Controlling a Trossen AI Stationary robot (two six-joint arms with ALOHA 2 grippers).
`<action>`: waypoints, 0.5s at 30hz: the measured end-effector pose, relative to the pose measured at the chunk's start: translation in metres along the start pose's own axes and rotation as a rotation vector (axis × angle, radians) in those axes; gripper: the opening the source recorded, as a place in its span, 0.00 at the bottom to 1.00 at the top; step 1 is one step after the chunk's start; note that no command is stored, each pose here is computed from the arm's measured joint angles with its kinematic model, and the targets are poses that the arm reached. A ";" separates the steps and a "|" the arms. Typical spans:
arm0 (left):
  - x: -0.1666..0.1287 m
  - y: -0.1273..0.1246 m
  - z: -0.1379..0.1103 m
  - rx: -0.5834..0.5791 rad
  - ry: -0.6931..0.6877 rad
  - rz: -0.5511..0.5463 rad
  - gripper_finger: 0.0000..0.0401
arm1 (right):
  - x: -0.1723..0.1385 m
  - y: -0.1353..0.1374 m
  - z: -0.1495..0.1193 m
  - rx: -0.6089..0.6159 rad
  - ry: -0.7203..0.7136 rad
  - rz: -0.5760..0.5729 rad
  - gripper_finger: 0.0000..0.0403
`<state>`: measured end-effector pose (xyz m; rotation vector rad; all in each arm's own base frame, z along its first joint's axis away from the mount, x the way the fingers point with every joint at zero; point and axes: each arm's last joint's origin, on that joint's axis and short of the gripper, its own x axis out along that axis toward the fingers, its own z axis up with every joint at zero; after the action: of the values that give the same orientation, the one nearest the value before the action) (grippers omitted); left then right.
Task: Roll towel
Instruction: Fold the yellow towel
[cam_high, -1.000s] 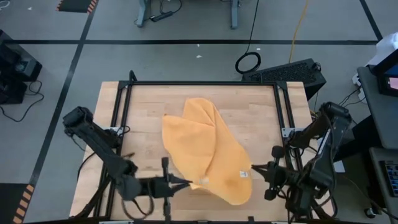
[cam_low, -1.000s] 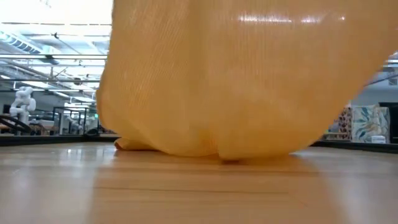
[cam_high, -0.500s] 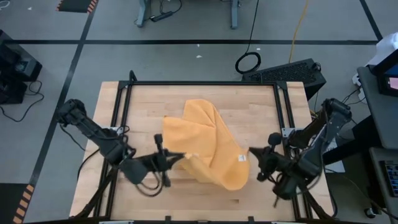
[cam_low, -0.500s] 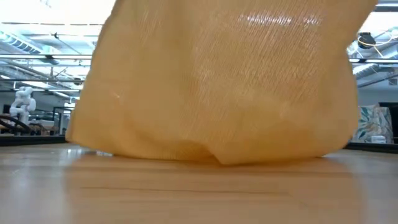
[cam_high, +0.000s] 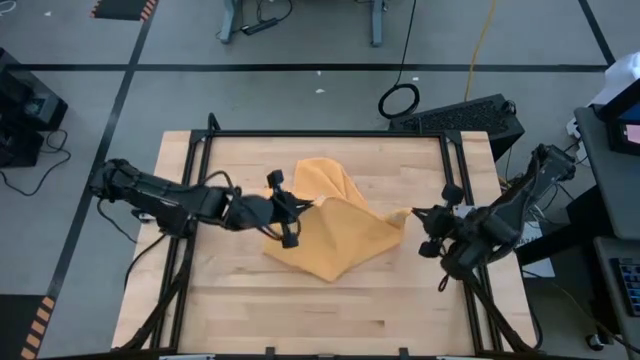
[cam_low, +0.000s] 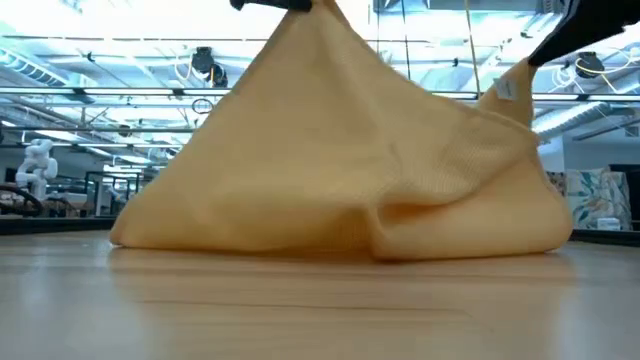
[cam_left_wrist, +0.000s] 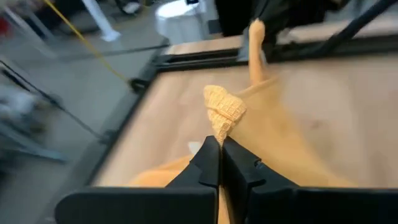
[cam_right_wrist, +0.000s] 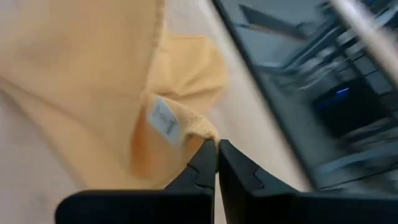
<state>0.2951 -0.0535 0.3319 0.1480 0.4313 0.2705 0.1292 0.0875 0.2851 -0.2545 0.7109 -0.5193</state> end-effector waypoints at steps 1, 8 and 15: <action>0.000 0.003 0.001 -0.063 -0.007 -0.027 0.02 | -0.002 -0.003 0.001 0.061 -0.002 0.032 0.00; -0.010 0.001 0.007 -0.429 0.008 -0.255 0.02 | -0.018 -0.019 0.007 0.546 0.086 0.349 0.00; -0.021 -0.022 0.007 -0.589 0.060 -0.405 0.02 | -0.034 -0.028 0.019 0.783 0.112 0.674 0.00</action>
<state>0.2845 -0.0814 0.3423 -0.5215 0.4154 -0.0055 0.1099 0.0829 0.3294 0.7335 0.6065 -0.1325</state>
